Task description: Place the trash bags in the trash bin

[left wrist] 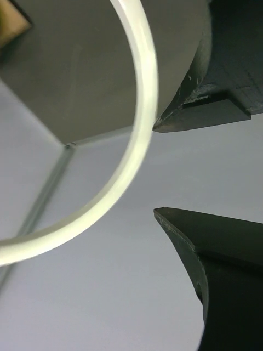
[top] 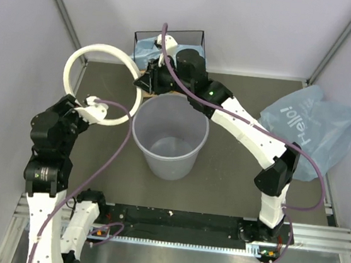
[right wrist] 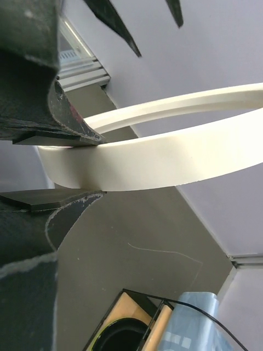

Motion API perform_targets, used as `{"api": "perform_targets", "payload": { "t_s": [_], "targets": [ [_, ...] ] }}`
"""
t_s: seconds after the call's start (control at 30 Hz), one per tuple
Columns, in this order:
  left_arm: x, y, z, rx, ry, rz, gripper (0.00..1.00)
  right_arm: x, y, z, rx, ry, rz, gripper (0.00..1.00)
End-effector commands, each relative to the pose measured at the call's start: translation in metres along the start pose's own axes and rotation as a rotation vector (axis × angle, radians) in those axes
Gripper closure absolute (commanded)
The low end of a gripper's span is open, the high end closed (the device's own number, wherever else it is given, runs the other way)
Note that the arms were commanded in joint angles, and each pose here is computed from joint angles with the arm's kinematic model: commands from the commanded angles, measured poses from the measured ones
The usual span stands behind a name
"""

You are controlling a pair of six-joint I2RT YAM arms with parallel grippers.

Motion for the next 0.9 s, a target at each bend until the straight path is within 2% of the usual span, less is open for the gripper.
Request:
{"api": "perform_targets", "payload": {
  "t_s": [0.0, 0.03, 0.1, 0.13, 0.23, 0.3, 0.37, 0.4, 0.47, 0.5, 0.67, 0.87],
  "targets": [
    [-0.042, 0.011, -0.018, 0.080, -0.243, -0.238, 0.36, -0.014, 0.009, -0.004, -0.076, -0.054, -0.032, 1.00],
    [-0.055, 0.020, -0.027, 0.073, -0.275, -0.327, 0.36, -0.015, 0.010, -0.004, -0.095, -0.054, -0.033, 1.00],
    [-0.063, 0.028, -0.020, 0.085, -0.240, -0.438, 0.35, -0.017, 0.012, -0.004, -0.098, -0.065, -0.032, 1.00],
    [-0.076, 0.041, -0.030, 0.061, -0.267, -0.521, 0.35, -0.017, 0.013, -0.003, -0.109, -0.063, -0.031, 1.00],
    [-0.091, 0.058, -0.033, 0.039, -0.292, -0.603, 0.33, -0.020, 0.019, -0.002, -0.176, -0.071, -0.033, 1.00],
    [-0.097, 0.067, -0.029, 0.019, -0.301, -0.593, 0.30, -0.021, 0.020, 0.000, -0.193, -0.069, -0.038, 1.00],
    [-0.103, 0.077, -0.033, 0.023, -0.325, -0.487, 0.28, -0.018, 0.021, -0.003, -0.211, -0.060, -0.054, 1.00],
    [-0.097, 0.070, -0.022, 0.119, -0.278, -0.357, 0.27, -0.017, 0.021, -0.005, -0.220, -0.054, -0.077, 1.00],
    [-0.103, 0.078, -0.026, 0.133, -0.299, -0.263, 0.28, -0.014, 0.023, -0.011, -0.236, -0.044, -0.098, 1.00],
    [-0.099, 0.071, -0.022, 0.212, -0.300, -0.126, 0.27, -0.013, 0.023, -0.013, -0.250, -0.042, -0.118, 1.00],
    [-0.093, 0.072, 0.001, 0.303, -0.229, 0.043, 0.26, -0.009, 0.026, -0.022, -0.290, -0.034, -0.139, 1.00],
    [-0.078, 0.073, 0.026, 0.295, -0.171, 0.219, 0.26, -0.006, 0.039, -0.031, -0.349, -0.029, -0.186, 1.00]
  ]
}}
Point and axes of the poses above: each gripper's point midway between its finger pads, its own z axis out along the fingers, its own y axis along the line the jaws close on, x = y × z, the point moved 9 cm from there along -z, back along the fingers, and after that the axes turned 2 degrees about -z, right-handed, at the moved point
